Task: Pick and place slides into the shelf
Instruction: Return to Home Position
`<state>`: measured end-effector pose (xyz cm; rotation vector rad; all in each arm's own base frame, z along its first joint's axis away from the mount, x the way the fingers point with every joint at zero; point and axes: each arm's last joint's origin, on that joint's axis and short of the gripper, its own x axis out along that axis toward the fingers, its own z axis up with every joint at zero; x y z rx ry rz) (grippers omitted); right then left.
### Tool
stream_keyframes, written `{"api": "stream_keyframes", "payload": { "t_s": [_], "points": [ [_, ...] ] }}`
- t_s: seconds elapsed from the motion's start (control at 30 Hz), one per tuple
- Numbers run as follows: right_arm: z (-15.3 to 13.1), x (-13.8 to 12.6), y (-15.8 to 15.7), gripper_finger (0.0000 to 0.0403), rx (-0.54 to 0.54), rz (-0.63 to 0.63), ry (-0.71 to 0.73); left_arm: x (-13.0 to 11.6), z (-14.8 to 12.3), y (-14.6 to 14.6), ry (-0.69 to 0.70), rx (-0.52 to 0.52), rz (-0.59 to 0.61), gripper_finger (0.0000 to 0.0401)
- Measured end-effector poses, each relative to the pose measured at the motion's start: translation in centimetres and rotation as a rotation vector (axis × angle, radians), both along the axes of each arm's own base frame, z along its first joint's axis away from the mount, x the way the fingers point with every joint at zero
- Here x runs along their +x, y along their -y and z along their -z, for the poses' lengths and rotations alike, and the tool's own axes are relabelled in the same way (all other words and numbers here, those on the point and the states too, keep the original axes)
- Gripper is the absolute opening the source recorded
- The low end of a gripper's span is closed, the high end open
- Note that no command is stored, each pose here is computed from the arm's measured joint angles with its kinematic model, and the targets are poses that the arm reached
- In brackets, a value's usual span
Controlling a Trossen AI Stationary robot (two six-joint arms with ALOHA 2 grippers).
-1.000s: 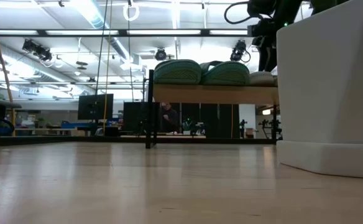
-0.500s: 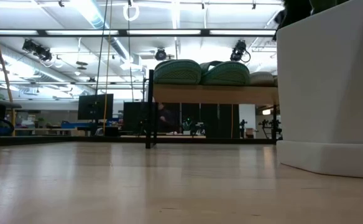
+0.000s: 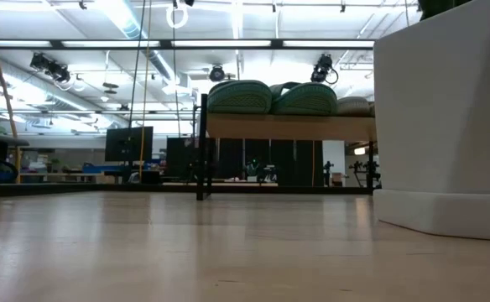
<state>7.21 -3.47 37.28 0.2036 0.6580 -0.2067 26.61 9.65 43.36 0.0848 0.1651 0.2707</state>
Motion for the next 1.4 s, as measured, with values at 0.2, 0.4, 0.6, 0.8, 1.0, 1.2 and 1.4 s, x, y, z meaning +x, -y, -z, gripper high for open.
{"api": "stream_keyframes", "payload": {
  "t_s": [0.2, 0.4, 0.6, 0.8, 1.0, 1.2, 1.4],
  "points": [
    [2.3, -1.1, -0.7, 0.0002, 0.018, 0.084, 0.240, 0.1, -0.4, 0.0, 0.059, -0.048, -0.002, 0.0015],
    [4.0, -0.6, -0.4, 0.0001, 0.026, 0.124, 0.571, 0.1, -0.5, 0.0, 0.082, -0.085, -0.007, 0.0010],
    [5.8, 1.8, 0.2, 0.0001, 0.078, 0.075, 0.782, 0.1, -0.5, 0.0, 0.081, -0.092, -0.008, 0.0009],
    [7.8, 4.7, -0.3, 0.0000, 0.130, 0.046, 0.759, 0.1, -0.5, -0.1, 0.078, -0.086, -0.008, 0.0019],
    [8.3, 5.0, -1.5, 0.0000, 0.083, 0.023, 0.678, 0.1, -0.4, 0.0, 0.062, -0.071, -0.006, 0.0005],
    [8.4, 3.7, -2.0, 0.0000, 0.075, 0.057, 0.673, 0.0, -0.3, -0.2, 0.059, -0.072, -0.010, 0.0016],
    [9.2, 3.3, -2.4, 0.0000, 0.071, 0.078, 0.675, -0.1, -0.3, -0.4, 0.064, -0.087, -0.020, 0.0013]
  ]
}}
